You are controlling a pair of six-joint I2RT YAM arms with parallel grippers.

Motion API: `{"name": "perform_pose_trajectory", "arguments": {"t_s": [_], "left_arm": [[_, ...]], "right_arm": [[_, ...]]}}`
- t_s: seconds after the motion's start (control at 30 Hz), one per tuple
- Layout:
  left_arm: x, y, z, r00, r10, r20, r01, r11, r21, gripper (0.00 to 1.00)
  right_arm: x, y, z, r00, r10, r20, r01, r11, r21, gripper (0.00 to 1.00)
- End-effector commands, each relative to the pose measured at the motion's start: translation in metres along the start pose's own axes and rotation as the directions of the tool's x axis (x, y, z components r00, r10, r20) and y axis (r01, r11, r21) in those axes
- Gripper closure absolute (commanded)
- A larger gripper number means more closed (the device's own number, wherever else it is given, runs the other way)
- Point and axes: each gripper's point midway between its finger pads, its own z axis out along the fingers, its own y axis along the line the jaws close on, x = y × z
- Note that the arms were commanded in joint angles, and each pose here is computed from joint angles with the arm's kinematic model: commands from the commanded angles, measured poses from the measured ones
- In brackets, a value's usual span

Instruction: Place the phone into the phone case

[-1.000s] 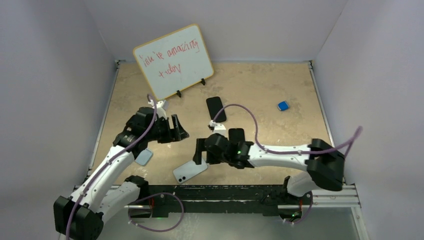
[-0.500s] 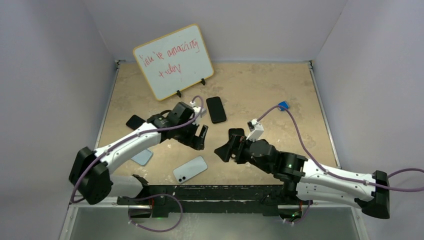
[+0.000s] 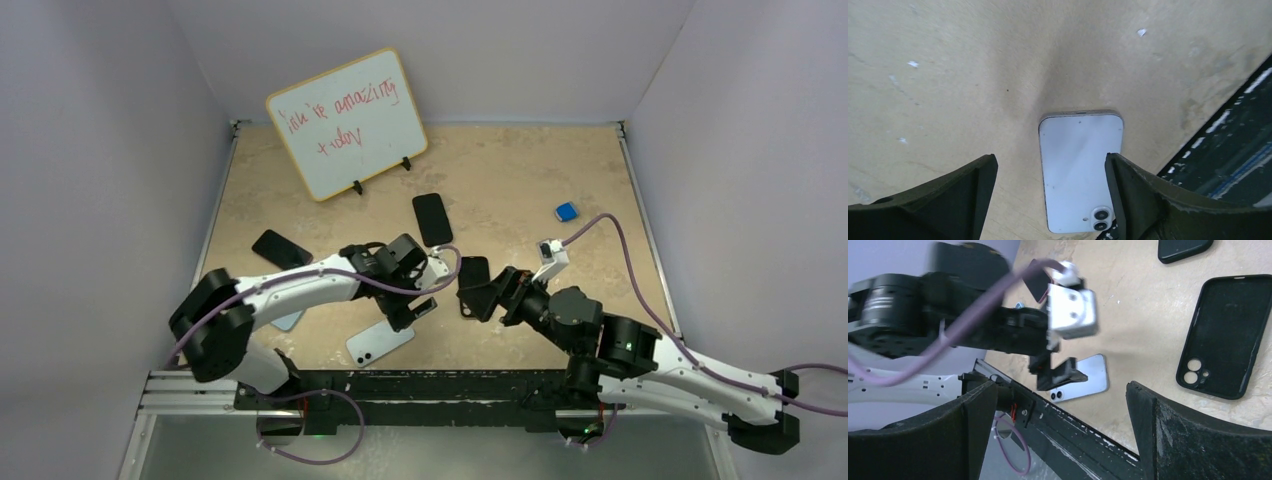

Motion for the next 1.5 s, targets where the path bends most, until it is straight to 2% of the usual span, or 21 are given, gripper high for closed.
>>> {"name": "perform_pose_trajectory", "arguments": {"t_s": [0.0, 0.23, 0.4, 0.77, 0.97, 1.13, 1.3, 1.47], "left_arm": [[0.023, -0.001, 0.024, 0.985, 0.082, -0.154, -0.079, 0.997, 0.026, 0.17], [0.041, -0.003, 0.041, 0.957, 0.143, -0.251, -0.130, 0.989, 0.070, 0.12], [0.037, -0.021, 0.041, 0.959, 0.164, -0.230, -0.128, 0.978, 0.163, 0.11], [0.042, -0.026, 0.053, 0.944, 0.159, -0.288, -0.119, 0.981, 0.152, 0.04], [0.026, -0.034, 0.053, 0.953, 0.191, -0.237, -0.157, 0.975, 0.156, 0.04], [0.038, -0.029, 0.063, 0.936, 0.160, -0.315, -0.131, 0.985, 0.111, 0.07], [0.019, -0.049, 0.059, 0.945, 0.213, -0.248, -0.180, 0.972, 0.148, 0.03], [0.008, -0.048, 0.052, 0.943, 0.231, -0.239, -0.202, 0.970, 0.138, 0.03]], "right_arm": [[-0.016, -0.006, -0.009, 0.998, -0.024, 0.056, 0.022, 0.999, 0.027, 0.01], [-0.019, -0.011, -0.016, 0.997, 0.010, 0.082, -0.011, 1.000, 0.014, 0.01], [-0.023, -0.017, -0.018, 0.995, 0.002, 0.100, -0.006, 0.999, 0.039, 0.01], [-0.023, -0.021, -0.021, 0.995, -0.002, 0.103, -0.002, 0.999, 0.043, 0.01], [-0.022, -0.021, -0.022, 0.995, 0.006, 0.103, -0.009, 0.999, 0.031, 0.01], [-0.022, -0.022, -0.024, 0.995, 0.004, 0.100, -0.007, 0.999, 0.031, 0.01], [-0.026, -0.021, -0.026, 0.994, -0.001, 0.114, -0.003, 0.999, 0.035, 0.01], [-0.023, -0.022, -0.023, 0.994, -0.003, 0.107, -0.002, 0.999, 0.041, 0.01]]}}
